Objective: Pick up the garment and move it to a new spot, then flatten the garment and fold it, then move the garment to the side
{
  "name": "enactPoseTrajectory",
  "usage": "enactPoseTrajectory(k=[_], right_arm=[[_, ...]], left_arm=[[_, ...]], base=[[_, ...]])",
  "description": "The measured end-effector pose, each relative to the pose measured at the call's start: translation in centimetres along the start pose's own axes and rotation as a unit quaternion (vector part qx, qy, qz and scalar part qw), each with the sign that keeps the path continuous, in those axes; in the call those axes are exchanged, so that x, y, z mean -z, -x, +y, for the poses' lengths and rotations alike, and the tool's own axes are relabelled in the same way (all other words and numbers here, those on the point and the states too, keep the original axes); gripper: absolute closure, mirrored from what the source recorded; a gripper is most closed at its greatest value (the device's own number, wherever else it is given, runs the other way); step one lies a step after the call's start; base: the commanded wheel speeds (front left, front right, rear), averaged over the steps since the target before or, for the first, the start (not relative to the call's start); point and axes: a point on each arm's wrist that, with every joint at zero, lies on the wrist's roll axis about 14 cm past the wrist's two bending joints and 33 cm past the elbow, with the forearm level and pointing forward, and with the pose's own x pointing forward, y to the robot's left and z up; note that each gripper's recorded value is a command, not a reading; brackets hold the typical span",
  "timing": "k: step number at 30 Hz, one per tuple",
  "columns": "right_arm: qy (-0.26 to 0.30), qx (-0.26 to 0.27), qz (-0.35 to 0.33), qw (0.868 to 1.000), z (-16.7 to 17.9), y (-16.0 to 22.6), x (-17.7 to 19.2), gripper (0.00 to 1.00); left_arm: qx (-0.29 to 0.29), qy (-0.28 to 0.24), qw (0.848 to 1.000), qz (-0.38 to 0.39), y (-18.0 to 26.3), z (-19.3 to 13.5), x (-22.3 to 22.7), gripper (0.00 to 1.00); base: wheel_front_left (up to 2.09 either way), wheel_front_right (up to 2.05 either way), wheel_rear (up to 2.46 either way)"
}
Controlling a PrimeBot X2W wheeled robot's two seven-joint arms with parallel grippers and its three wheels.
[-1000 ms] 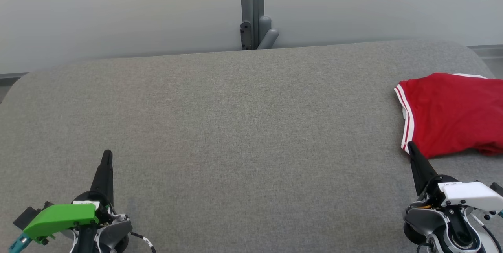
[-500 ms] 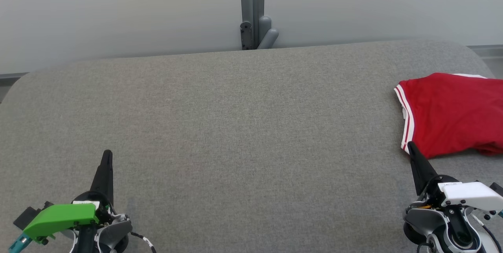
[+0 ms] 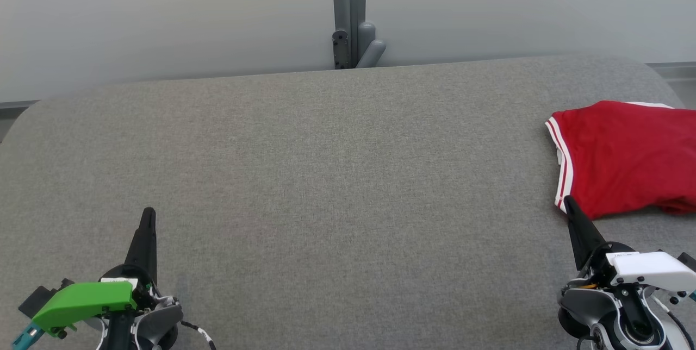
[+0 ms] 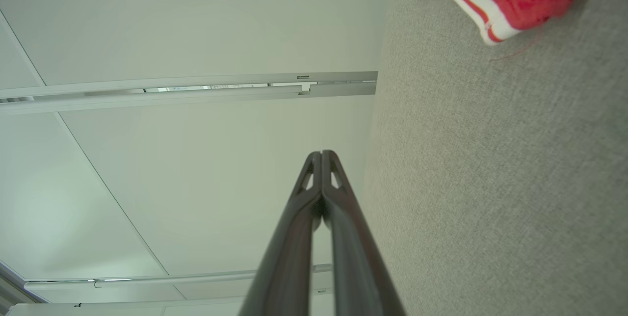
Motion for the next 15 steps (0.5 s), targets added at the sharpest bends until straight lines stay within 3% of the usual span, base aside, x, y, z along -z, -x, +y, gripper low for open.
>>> enactPoseTrajectory(k=[15], right_arm=[[0.0,0.0,0.0,1.0,0.0,0.0,0.0,1.0]], left_arm=[[0.0,0.0,1.0,0.0,0.0,0.0,-0.01,1.0]], base=[[0.0,0.0,0.0]])
